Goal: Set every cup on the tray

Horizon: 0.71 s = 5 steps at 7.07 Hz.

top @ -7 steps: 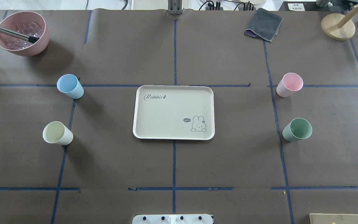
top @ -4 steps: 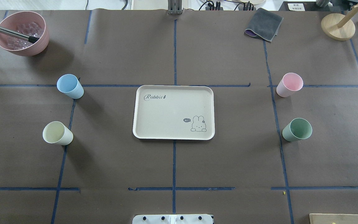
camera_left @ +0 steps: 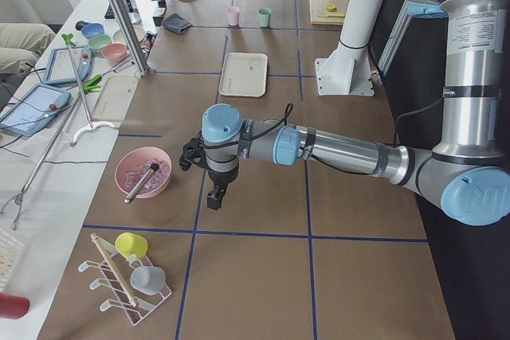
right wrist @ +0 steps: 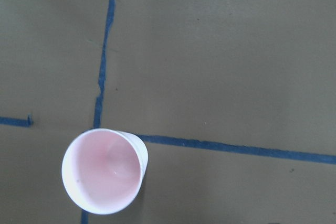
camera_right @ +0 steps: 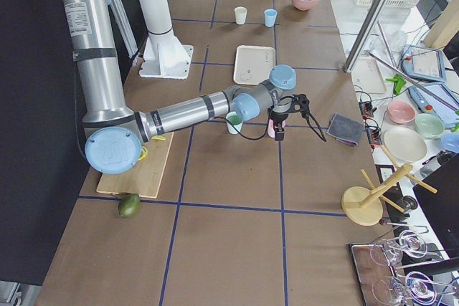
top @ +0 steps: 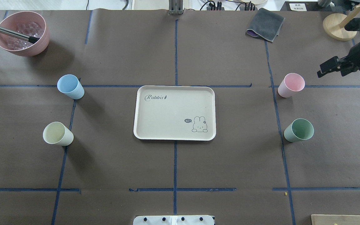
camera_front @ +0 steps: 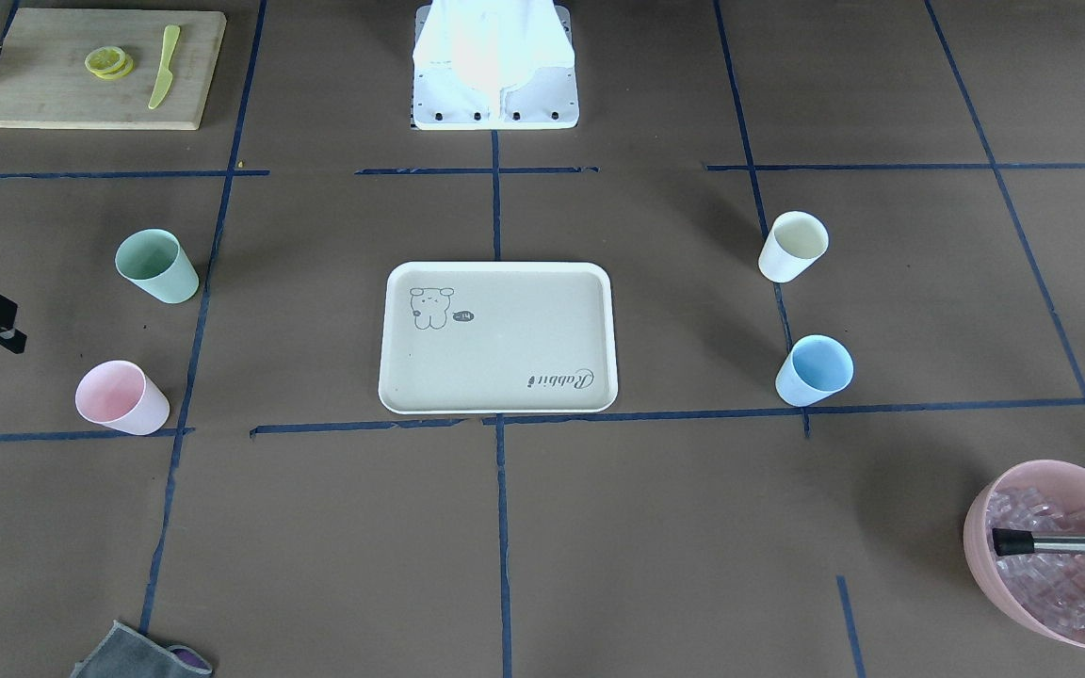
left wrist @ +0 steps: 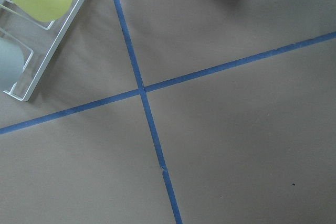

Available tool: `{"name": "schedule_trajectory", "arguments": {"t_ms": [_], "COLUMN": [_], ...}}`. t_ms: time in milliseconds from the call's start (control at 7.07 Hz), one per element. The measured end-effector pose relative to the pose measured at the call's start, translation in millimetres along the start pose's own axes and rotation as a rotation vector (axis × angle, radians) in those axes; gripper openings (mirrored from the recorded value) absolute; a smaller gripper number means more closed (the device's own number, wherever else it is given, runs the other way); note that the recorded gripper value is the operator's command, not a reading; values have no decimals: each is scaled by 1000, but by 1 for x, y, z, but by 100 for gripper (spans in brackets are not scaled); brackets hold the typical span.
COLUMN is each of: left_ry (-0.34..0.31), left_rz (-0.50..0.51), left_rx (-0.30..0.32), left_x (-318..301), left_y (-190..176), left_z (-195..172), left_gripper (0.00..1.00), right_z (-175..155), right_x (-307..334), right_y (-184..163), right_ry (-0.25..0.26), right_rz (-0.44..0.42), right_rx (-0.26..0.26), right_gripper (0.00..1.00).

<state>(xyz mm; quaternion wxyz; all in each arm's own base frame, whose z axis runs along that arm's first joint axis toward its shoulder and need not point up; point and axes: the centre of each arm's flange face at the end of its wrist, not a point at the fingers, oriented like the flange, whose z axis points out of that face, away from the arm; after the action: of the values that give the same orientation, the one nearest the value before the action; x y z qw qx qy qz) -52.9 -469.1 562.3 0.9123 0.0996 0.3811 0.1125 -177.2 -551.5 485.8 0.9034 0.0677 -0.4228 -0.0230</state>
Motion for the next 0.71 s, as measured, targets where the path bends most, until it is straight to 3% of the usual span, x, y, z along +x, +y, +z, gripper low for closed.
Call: {"name": "schedule_trajectory", "arguments": {"t_ms": [424, 707], "left_ry": [6, 6], "left_rz": [1, 3], "left_rx": [1, -1], "left_x": [1, 1], "left_y": [0, 0], "left_z": [0, 1], "left_gripper": [100, 100], "right_z": [56, 65], "right_x": [-15, -18], "right_y": [5, 8], "right_ry": [5, 14], "right_rz": [-13, -16], "right_rx": [10, 4], "right_gripper": [97, 86]}}
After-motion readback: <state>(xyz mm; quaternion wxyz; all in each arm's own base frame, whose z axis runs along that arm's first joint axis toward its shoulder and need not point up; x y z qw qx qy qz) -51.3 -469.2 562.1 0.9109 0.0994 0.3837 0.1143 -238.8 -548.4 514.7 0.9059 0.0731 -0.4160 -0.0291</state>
